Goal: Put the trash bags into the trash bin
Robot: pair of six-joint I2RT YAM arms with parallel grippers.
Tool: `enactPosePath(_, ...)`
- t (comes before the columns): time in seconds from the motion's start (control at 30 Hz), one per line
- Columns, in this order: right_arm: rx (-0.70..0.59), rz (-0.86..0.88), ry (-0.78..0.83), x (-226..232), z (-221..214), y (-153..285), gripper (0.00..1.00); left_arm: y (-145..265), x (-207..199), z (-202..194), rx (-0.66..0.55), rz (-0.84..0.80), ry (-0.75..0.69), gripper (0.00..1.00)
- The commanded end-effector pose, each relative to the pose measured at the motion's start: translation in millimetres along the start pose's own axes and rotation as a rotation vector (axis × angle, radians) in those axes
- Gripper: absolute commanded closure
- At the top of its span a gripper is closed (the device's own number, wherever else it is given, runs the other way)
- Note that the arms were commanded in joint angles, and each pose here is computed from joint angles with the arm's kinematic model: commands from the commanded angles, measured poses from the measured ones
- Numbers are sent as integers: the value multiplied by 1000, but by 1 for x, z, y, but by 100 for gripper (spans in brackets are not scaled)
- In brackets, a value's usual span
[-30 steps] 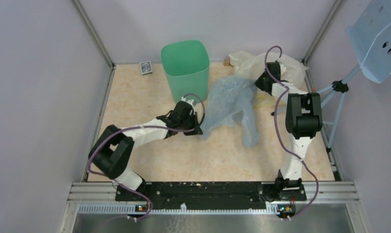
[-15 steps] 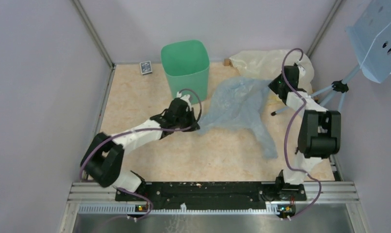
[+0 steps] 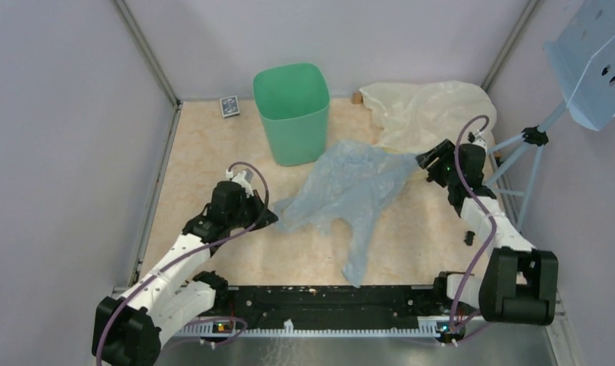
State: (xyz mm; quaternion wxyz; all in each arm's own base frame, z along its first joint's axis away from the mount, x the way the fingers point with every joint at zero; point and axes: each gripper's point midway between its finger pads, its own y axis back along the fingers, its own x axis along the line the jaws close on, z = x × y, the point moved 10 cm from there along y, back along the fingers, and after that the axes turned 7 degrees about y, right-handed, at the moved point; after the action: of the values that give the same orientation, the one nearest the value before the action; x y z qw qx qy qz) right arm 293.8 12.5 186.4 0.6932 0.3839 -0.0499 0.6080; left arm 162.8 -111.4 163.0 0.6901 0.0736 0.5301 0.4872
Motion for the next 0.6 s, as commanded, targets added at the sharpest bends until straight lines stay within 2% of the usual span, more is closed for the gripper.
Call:
enactPosePath(0.0, -62, 151, 121, 19, 13, 37, 41, 18, -15, 10, -13, -20, -34, 100)
enactPosePath(0.13, 10, 228, 309, 54, 18, 59, 41, 18, -12, 12, 0, 14, -79, 100)
enactPosePath(0.27, 120, 265, 455, 98, 9, 66, 44, 12, -13, 5, 83, -41, -64, 100)
enactPosePath(0.37, 194, 256, 537, 122, -4, 58, 45, 6, -9, -3, 128, -73, -31, 100)
enactPosePath(0.57, 215, 187, 622, 148, -36, 31, 43, 2, 1, -15, 152, -78, -1, 100)
